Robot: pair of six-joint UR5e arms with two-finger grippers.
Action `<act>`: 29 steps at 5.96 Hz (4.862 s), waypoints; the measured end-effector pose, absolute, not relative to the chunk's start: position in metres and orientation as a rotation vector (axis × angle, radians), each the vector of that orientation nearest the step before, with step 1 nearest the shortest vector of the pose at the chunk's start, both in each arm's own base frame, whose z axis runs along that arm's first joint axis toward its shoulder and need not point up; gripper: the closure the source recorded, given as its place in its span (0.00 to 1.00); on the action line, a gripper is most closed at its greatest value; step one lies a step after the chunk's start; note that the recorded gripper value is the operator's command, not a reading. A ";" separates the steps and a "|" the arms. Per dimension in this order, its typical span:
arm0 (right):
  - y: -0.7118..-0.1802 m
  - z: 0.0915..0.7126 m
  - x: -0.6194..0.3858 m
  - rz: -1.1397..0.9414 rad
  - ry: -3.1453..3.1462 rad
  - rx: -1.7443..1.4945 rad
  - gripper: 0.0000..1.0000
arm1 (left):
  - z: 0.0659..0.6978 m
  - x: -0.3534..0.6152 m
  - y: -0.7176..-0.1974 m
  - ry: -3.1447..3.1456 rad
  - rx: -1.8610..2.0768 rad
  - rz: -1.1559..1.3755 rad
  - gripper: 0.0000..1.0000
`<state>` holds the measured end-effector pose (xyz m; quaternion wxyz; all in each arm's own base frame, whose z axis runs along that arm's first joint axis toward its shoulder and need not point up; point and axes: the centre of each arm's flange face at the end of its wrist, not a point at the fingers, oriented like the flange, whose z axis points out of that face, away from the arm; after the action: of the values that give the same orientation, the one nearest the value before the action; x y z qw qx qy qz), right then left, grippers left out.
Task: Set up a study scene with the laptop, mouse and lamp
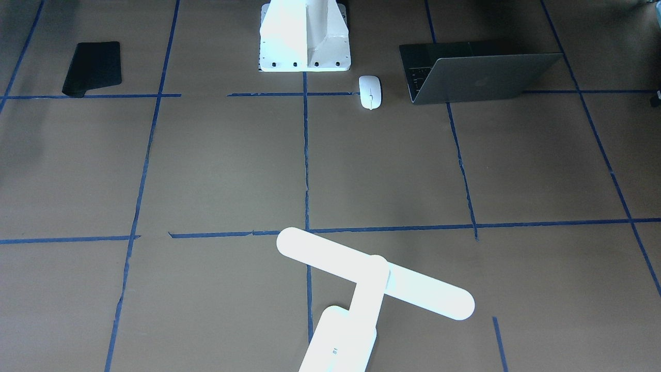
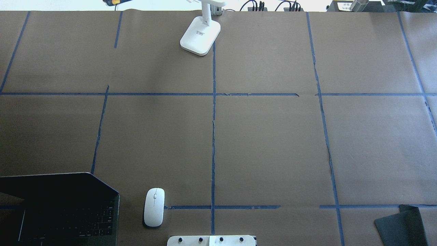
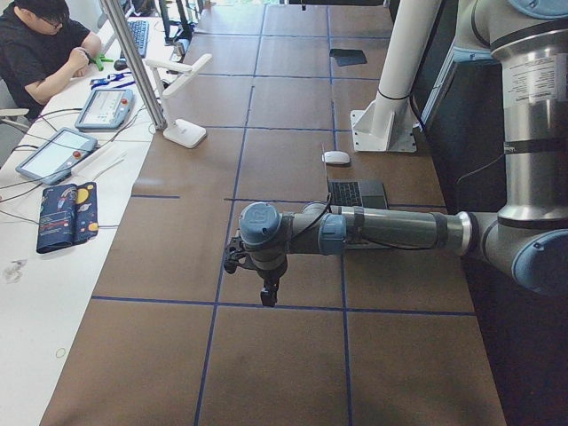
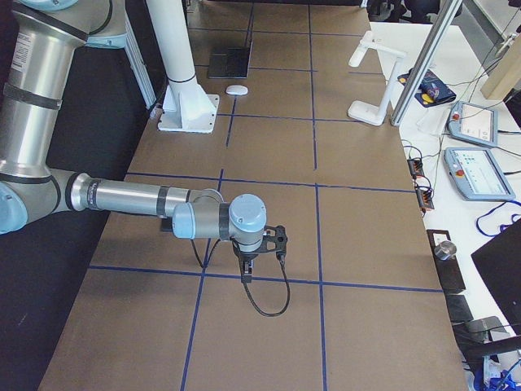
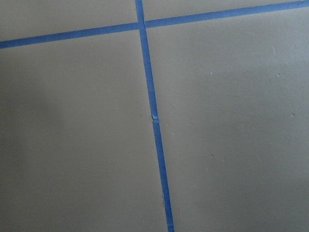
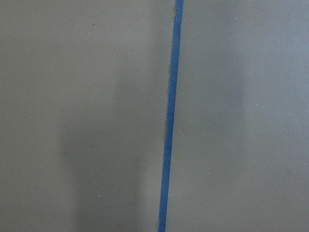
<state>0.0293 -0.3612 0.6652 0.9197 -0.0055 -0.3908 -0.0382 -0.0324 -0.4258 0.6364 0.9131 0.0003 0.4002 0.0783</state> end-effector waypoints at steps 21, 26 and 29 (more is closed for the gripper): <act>-0.362 0.664 0.029 -0.082 -0.803 -0.007 0.00 | 0.403 0.230 -0.304 1.096 0.528 1.173 0.62; -0.363 0.663 0.029 -0.085 -0.802 -0.003 0.00 | 0.405 0.207 -0.322 1.029 0.673 1.290 1.00; -0.364 0.660 0.029 -0.086 -0.802 0.003 0.00 | 0.381 0.190 -0.343 0.965 0.795 1.347 1.00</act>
<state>0.0292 -0.3642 0.6598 0.9197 0.0012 -0.3904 -0.0420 0.1902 -0.3427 0.3813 0.6066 0.3441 0.4172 0.5828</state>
